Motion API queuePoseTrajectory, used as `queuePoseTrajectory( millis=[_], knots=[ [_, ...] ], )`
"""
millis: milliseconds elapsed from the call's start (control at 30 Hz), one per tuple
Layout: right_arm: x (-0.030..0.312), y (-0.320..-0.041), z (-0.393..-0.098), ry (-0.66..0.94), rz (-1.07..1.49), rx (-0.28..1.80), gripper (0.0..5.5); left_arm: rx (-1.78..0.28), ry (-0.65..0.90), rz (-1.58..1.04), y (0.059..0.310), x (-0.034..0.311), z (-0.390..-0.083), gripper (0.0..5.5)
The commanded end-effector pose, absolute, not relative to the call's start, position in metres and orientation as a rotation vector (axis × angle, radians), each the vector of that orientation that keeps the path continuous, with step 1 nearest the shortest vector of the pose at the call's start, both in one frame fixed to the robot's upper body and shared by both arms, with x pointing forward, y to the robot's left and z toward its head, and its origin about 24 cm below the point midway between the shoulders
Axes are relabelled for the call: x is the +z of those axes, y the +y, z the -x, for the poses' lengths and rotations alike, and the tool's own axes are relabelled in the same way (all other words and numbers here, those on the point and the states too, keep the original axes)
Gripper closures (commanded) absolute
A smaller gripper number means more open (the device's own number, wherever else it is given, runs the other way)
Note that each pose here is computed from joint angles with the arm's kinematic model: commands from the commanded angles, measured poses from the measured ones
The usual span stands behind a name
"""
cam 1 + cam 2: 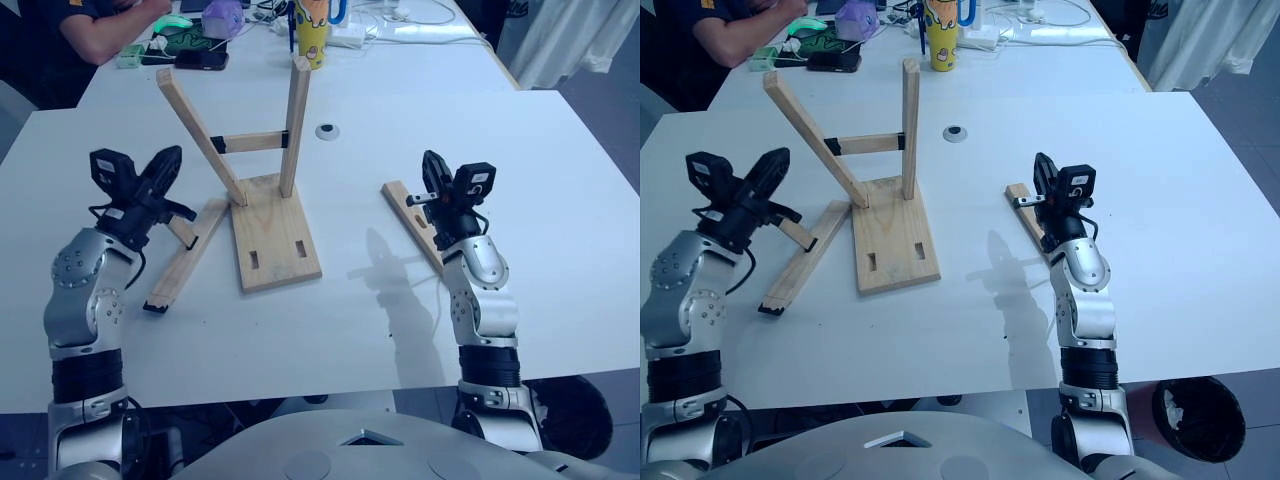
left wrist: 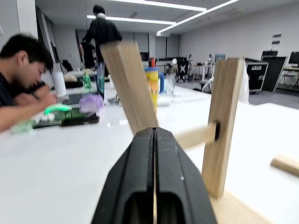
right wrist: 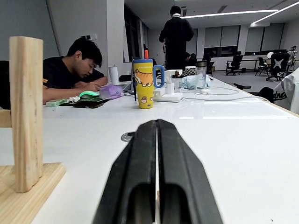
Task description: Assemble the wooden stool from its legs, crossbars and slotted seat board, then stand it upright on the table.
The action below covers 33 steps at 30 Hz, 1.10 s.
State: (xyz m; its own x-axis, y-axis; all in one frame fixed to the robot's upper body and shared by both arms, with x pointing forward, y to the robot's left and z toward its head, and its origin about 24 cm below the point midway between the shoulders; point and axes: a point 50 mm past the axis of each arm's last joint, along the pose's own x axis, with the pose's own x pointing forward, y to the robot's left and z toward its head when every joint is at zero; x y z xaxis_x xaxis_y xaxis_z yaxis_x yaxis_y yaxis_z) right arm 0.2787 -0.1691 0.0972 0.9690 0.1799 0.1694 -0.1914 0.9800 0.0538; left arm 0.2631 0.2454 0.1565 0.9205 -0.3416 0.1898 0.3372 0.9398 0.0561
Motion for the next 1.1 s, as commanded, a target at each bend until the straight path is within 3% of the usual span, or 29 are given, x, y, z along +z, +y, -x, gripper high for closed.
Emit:
queuePoseTrajectory(
  millis=[33, 133, 200, 500, 600, 933, 1100],
  knots=[
    [0.097, -0.168, -0.277, -0.159, -0.073, 0.184, 5.5, -0.372, -0.377, -0.066, 0.242, 0.216, -0.261, 5.49],
    [0.096, -0.169, -0.277, -0.158, -0.071, 0.182, 5.5, -0.394, -0.435, -0.056, 0.236, 0.237, -0.259, 5.49],
    [0.096, -0.169, -0.276, -0.158, -0.07, 0.181, 5.5, -0.419, -0.407, -0.059, 0.233, 0.233, -0.259, 5.49],
    [0.099, -0.167, -0.276, -0.171, -0.068, 0.193, 5.5, -0.403, 0.044, -0.123, 0.245, 0.112, -0.271, 5.49],
    [0.099, -0.165, -0.275, -0.173, -0.071, 0.194, 5.5, -0.396, 0.081, -0.135, 0.248, 0.093, -0.277, 5.49],
    [0.098, -0.163, -0.276, -0.165, -0.071, 0.208, 5.5, -0.41, -0.109, -0.174, 0.24, 0.14, -0.285, 5.49],
    [0.098, -0.164, -0.275, -0.162, -0.072, 0.204, 5.5, -0.263, -0.281, -0.104, 0.268, 0.193, -0.272, 5.49]
  ],
)
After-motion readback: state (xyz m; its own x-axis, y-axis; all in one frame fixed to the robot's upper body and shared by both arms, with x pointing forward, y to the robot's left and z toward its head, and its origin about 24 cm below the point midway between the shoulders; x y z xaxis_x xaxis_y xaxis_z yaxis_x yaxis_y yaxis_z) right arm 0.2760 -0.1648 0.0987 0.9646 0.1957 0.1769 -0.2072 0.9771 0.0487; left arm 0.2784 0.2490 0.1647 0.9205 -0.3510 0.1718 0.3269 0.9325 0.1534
